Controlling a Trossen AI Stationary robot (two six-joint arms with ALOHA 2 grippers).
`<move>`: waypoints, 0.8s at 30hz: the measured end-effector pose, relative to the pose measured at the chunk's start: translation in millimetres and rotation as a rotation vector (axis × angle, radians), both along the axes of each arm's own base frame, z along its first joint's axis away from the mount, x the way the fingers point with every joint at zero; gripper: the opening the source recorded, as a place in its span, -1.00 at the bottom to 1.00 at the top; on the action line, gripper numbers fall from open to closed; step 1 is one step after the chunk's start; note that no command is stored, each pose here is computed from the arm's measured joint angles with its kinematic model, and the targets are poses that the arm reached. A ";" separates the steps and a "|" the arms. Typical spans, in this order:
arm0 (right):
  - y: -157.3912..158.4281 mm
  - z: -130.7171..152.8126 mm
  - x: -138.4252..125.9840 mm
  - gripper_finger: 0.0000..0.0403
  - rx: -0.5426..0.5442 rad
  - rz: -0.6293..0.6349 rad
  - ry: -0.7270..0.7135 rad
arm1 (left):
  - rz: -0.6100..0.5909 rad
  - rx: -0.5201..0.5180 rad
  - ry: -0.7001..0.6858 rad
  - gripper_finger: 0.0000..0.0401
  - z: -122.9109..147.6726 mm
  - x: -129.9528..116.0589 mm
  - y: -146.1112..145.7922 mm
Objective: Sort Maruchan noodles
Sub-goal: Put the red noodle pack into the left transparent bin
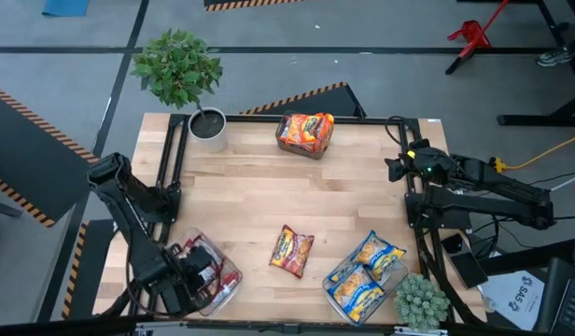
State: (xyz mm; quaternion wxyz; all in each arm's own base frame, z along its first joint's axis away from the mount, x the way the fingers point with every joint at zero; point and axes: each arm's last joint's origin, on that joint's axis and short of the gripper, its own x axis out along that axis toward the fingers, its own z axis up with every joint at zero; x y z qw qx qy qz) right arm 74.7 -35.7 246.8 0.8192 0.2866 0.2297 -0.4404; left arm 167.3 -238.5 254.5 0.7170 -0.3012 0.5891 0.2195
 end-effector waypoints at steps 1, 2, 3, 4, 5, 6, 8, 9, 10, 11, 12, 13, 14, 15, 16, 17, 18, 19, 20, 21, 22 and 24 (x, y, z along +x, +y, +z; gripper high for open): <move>0.0 0.1 0.0 0.39 0.000 0.000 -0.001 | 0.005 -0.003 -0.009 -0.54 7.0 0.7 -0.8; 0.0 0.1 0.0 0.39 0.001 0.001 -0.001 | 0.021 -0.007 -0.034 -0.54 15.2 2.1 -1.8; 0.1 0.0 0.1 0.39 0.005 0.004 -0.002 | 0.049 -0.007 -0.078 -0.54 24.6 4.1 -2.8; 0.4 -0.1 0.2 0.39 0.010 0.011 -0.004 | 0.082 -0.001 -0.140 -0.54 34.8 6.9 -3.0; 0.5 -0.2 0.4 0.39 0.016 0.016 -0.005 | 0.121 0.014 -0.226 -0.54 45.6 10.6 -2.5; 0.6 -0.1 0.5 0.39 0.018 0.019 -0.006 | 0.155 0.036 -0.321 -0.54 56.4 14.7 -1.4; 0.6 -0.1 0.4 0.39 0.018 0.019 -0.006 | 0.217 0.100 -0.489 -0.54 75.1 26.0 6.1; 0.6 -0.1 0.4 0.39 0.018 0.019 -0.006 | 0.235 0.131 -0.540 -0.54 82.4 33.3 12.0; 0.6 -0.2 0.5 0.39 0.018 0.019 -0.006 | 0.243 0.161 -0.565 -0.54 87.9 41.8 19.4; 0.6 -0.1 0.4 0.39 0.018 0.019 -0.006 | 0.243 0.188 -0.569 -0.54 92.5 51.5 28.5; 0.6 -0.2 0.4 0.39 0.018 0.019 -0.006 | 0.220 0.216 -0.564 -0.54 95.8 61.0 37.4; 0.6 -0.2 0.4 0.39 0.018 0.019 -0.006 | 0.185 0.238 -0.556 -0.54 97.5 71.1 46.1; 0.6 -0.1 0.5 0.39 0.018 0.019 -0.007 | 0.148 0.254 -0.551 -0.54 98.3 82.0 55.3; 0.6 -0.2 0.5 0.39 0.018 0.019 -0.006 | 0.106 0.270 -0.549 -0.54 97.3 92.5 63.9; 0.6 -0.2 0.4 0.39 0.018 0.019 -0.006 | 0.055 0.291 -0.545 -0.54 95.4 102.4 72.7; 0.6 -0.1 0.4 0.39 0.018 0.019 -0.007 | -0.003 0.309 -0.540 -0.54 93.0 111.6 81.2; 0.6 -0.2 0.4 0.39 0.018 0.019 -0.006 | -0.061 0.323 -0.540 -0.54 90.6 120.0 89.3; 0.6 -0.1 0.5 0.39 0.018 0.019 -0.006 | -0.116 0.336 -0.542 -0.54 88.0 127.3 96.8; 0.6 -0.1 0.4 0.39 0.018 0.019 -0.007 | -0.172 0.346 -0.544 -0.54 84.5 134.0 103.9; 0.7 -0.1 0.5 0.39 0.020 0.021 -0.007 | -0.224 0.350 -0.552 -0.53 80.5 140.2 110.1; 0.8 -0.3 0.6 0.39 0.024 0.025 -0.008 | -0.271 0.343 -0.561 -0.52 76.4 145.5 115.2; 1.2 -0.3 0.7 0.39 0.034 0.036 -0.011 | -0.328 0.316 -0.590 -0.47 69.2 153.8 122.4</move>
